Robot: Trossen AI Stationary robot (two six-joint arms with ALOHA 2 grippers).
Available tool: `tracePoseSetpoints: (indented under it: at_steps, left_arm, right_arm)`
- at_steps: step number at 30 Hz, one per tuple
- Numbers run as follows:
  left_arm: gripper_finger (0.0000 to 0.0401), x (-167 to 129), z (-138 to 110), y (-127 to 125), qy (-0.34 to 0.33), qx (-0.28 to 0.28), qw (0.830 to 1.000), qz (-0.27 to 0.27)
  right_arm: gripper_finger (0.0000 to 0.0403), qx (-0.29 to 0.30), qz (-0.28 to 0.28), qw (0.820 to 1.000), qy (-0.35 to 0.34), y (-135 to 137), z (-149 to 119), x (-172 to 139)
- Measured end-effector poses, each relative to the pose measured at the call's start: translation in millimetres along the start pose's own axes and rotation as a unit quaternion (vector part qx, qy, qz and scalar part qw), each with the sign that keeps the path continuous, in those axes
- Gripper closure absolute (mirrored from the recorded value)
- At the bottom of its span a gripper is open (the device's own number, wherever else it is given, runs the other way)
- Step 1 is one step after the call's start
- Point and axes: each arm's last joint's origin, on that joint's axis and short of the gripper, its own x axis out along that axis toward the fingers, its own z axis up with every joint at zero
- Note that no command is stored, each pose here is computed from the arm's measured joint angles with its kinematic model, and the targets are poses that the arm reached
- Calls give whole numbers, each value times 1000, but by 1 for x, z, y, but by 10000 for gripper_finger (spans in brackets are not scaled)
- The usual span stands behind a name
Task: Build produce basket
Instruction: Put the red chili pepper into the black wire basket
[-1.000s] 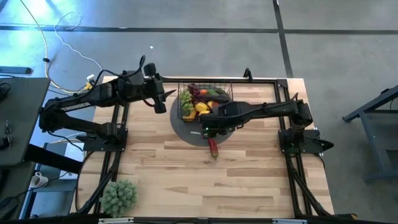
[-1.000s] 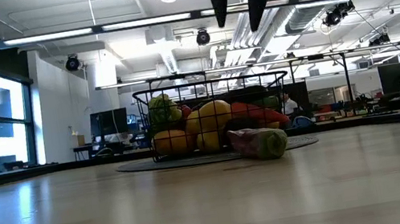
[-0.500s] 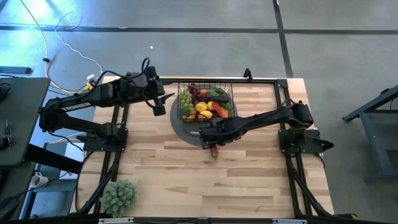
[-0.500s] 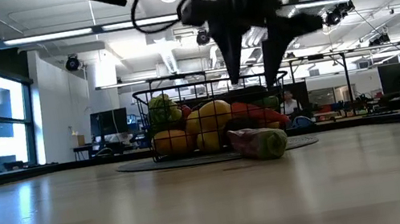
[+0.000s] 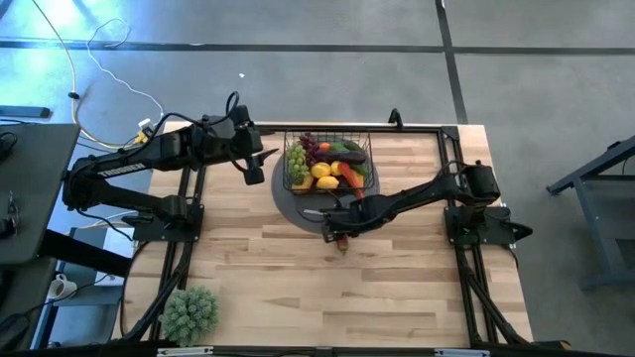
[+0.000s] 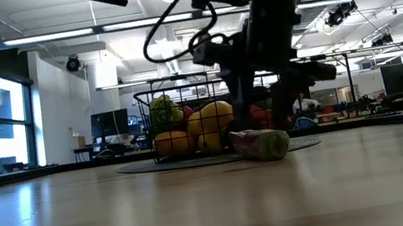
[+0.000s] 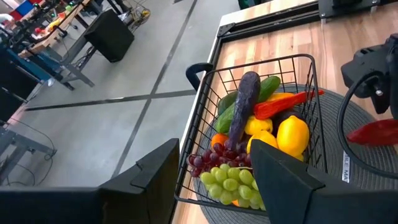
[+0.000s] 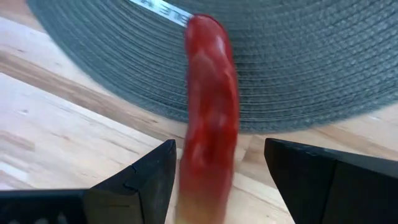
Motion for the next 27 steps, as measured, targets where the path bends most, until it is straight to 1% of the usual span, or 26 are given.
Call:
tracePoseSetpoints:
  at_steps: [9,12,15,18,21,23,27]
  left_arm:
    - [213,0,0,0,0,0,1000,0]
    - [213,0,0,0,0,0,1000,0]
    - [213,0,0,0,0,0,1000,0]
    - [213,0,0,0,0,0,1000,0]
    - [213,0,0,0,0,0,1000,1]
    - [213,0,0,0,0,-1,1000,1]
    - [213,0,0,0,1,-23,1000,1]
  right_arm:
    - [176,-1,-8,1000,23,-12,-5,15]
    - [186,-3,-14,999,42,-13,-8,21]
    - [222,0,-15,999,52,-13,-8,22]
    - [282,-2,-13,998,56,-12,-8,21]
    - [339,-22,4,997,70,-7,-8,19]
    - [344,-37,12,997,74,-3,-7,16]
    - [344,-60,36,995,71,2,-3,2]
